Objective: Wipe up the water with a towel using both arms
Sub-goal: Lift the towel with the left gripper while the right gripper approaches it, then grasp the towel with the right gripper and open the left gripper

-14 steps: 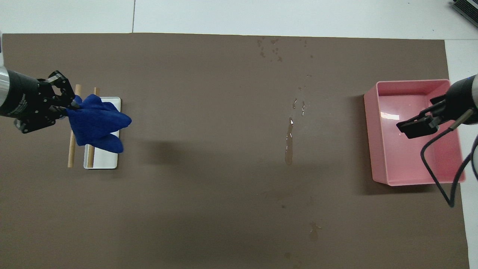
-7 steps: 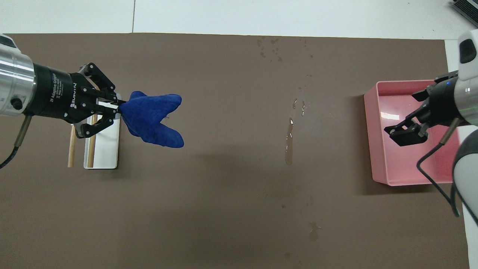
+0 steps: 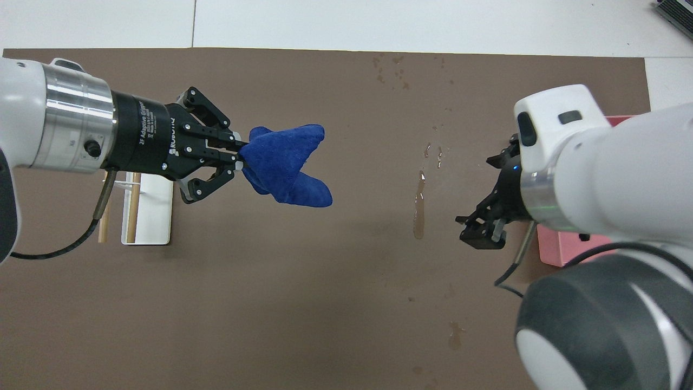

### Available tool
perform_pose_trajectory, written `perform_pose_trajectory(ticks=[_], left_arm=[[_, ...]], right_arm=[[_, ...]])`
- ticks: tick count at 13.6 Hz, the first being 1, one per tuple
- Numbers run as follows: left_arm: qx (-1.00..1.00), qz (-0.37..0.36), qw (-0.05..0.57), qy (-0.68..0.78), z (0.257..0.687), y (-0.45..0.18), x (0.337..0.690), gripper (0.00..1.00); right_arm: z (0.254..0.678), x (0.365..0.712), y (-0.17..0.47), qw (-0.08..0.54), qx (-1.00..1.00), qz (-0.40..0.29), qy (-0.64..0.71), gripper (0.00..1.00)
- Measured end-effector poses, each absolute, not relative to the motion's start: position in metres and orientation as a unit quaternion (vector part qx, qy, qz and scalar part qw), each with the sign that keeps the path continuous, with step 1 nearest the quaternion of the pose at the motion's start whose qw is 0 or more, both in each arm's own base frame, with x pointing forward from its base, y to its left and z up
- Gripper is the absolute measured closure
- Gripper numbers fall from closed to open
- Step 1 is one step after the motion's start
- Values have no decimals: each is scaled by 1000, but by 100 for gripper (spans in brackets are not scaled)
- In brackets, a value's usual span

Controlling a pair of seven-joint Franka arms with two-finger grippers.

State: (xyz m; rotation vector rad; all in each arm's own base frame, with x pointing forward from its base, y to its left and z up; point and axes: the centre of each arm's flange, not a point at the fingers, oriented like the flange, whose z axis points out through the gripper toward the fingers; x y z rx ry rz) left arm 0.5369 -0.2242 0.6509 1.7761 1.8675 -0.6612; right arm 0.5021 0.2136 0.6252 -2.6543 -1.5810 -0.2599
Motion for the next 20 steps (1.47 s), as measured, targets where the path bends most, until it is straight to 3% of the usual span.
perform_pose_trajectory(ticks=[8, 20], left_arm=[[675, -257, 217, 657, 640, -277, 511, 86], [688, -262, 197, 648, 637, -307, 477, 86]], right_arm=[[620, 443, 289, 15, -835, -122, -537, 0], [619, 421, 338, 30, -831, -190, -522, 0]])
